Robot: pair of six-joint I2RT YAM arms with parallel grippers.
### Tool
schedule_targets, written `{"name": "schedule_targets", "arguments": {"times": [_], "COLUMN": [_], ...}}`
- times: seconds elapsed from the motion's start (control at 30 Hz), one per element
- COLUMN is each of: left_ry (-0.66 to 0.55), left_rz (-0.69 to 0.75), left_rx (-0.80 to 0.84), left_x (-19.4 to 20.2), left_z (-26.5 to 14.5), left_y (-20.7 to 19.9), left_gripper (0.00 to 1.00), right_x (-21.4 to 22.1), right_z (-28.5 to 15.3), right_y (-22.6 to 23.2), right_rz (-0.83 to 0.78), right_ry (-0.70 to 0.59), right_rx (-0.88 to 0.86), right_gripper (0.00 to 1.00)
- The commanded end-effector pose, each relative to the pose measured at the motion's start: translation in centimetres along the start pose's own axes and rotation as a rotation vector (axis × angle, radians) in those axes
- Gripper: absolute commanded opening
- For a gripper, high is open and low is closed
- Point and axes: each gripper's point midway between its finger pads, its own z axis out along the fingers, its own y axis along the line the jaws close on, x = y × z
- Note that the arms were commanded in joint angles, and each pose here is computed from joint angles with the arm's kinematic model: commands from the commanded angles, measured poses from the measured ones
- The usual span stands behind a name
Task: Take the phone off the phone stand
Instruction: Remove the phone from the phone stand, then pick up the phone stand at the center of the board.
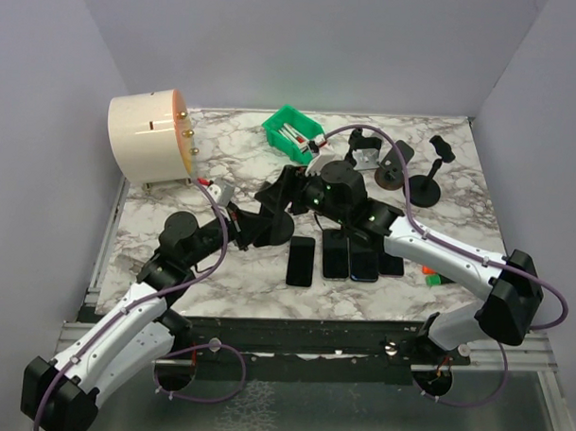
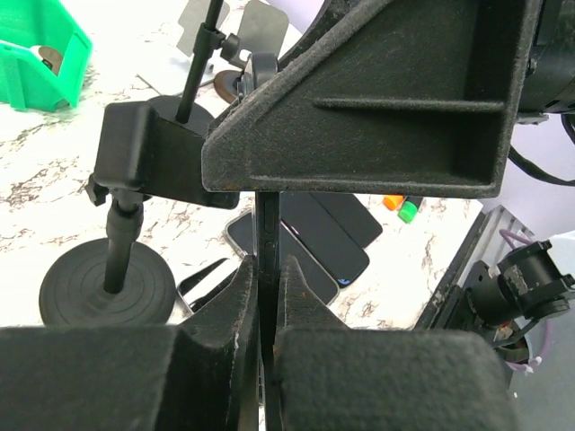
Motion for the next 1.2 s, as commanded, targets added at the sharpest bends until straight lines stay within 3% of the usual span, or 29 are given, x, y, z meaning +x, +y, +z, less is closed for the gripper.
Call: {"name": "schedule_targets", "arguments": {"times": [0.0, 0.1, 0.2, 0.53, 0.87, 0.97, 1.17], "left_ry": [-0.051, -0.067, -0.073, -0.006, -0.035, -0.016, -0.039], "left_rz": [0.021, 0.024, 0.029, -0.022, -0.331, -0.442, -0.531], "left_rx": [-0.033, -0.038, -0.029, -0.109, -0.297, -0.379, -0.502], "left_x": [-1.4, -1.8, -2.1, -0.1, 1.8, 3.7, 5.2], "left_z": [-0.6, -1.2, -1.8, -5.3, -8.2, -8.4, -8.5], "left_y": [0.0, -0.3, -0.8, -0.5, 1.3, 2.7, 5.0], "left_gripper": [0.0, 0.0, 0.0, 0.0, 0.0, 0.0, 0.0], "right_x": [-0.9, -0.9, -1.0, -2.0, -1.9, -1.6, -0.7], "right_z": [-0.7, -1.3, -2.1, -6.8, -14.2, -15.3, -15.7], "right_y": [3.1, 3.4, 3.4, 2.6, -2.5, -3.7, -4.7], "right_rz": [0.003, -0.002, -0.002, -0.07, -0.167, -0.156, -0.145], "right_ry": [0.001, 0.004, 0.002, -0.015, -0.19, -0.22, -0.225], "right_rx": [-0.117, -0.133, -0.126, -0.071, 0.056, 0.084, 0.098], "right_gripper": [0.23, 0.7, 0.99, 1.0, 1.0, 1.0, 1.0]}}
